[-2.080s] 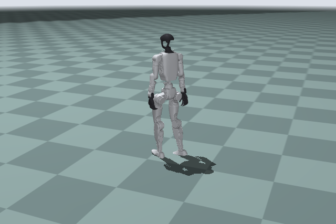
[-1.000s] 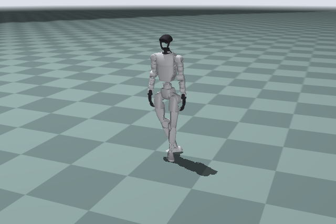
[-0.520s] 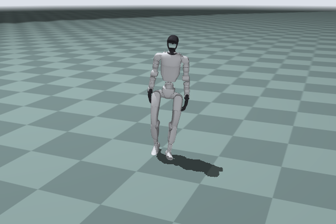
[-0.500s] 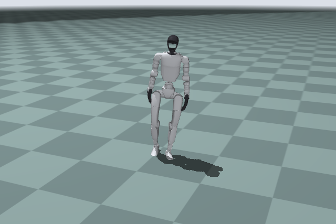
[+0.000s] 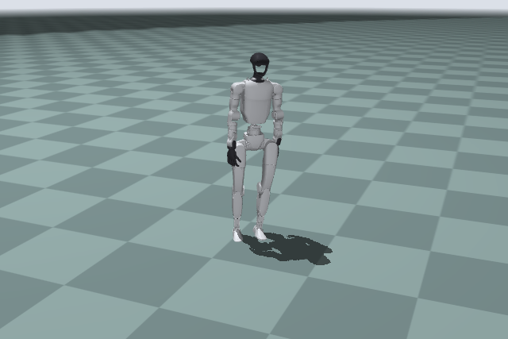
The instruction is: In place motions
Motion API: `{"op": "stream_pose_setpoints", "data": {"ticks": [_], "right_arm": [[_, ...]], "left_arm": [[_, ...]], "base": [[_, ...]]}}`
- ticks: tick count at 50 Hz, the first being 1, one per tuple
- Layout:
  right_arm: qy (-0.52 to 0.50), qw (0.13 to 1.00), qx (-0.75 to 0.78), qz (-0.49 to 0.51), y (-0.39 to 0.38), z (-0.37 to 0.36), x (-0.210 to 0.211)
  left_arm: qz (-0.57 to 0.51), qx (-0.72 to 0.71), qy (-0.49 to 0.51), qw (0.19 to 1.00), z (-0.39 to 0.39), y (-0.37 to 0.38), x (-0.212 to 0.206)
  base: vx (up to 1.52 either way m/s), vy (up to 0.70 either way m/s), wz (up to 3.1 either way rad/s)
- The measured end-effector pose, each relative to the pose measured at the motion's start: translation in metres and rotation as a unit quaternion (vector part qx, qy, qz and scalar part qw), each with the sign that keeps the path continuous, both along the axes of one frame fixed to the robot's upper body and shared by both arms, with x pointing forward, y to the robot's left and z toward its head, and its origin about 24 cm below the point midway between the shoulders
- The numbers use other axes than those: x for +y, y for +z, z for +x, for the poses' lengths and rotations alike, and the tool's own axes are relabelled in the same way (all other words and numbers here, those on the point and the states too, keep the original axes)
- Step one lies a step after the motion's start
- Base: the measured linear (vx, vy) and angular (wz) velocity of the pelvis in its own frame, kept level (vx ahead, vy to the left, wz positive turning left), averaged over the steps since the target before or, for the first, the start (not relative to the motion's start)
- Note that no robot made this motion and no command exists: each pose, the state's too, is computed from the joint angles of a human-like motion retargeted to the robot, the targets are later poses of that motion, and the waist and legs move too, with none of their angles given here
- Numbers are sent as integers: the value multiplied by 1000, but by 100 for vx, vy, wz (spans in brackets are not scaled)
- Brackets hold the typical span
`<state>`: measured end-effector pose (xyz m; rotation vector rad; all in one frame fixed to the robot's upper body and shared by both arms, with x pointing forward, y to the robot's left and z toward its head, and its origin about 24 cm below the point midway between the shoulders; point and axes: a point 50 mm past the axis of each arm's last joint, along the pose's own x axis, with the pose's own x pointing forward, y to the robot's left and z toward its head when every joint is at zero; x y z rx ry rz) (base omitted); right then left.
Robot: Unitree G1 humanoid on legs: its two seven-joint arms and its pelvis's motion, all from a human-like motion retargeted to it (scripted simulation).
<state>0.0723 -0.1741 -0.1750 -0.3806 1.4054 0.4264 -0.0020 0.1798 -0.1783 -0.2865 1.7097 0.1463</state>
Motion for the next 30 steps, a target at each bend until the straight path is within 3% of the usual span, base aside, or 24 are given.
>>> {"op": "stream_pose_setpoints", "data": {"ticks": [15, 30], "right_arm": [[-2, 996, 87, -1, -6, -45, 2], [-55, 990, 131, -20, -5, -73, -13]], "left_arm": [[5, -42, -67, 997, 21, -1, 0], [7, -20, -13, 1000, 5, -1, -3]], "base": [[-3, -7, 10], [-4, -4, 1]]}}
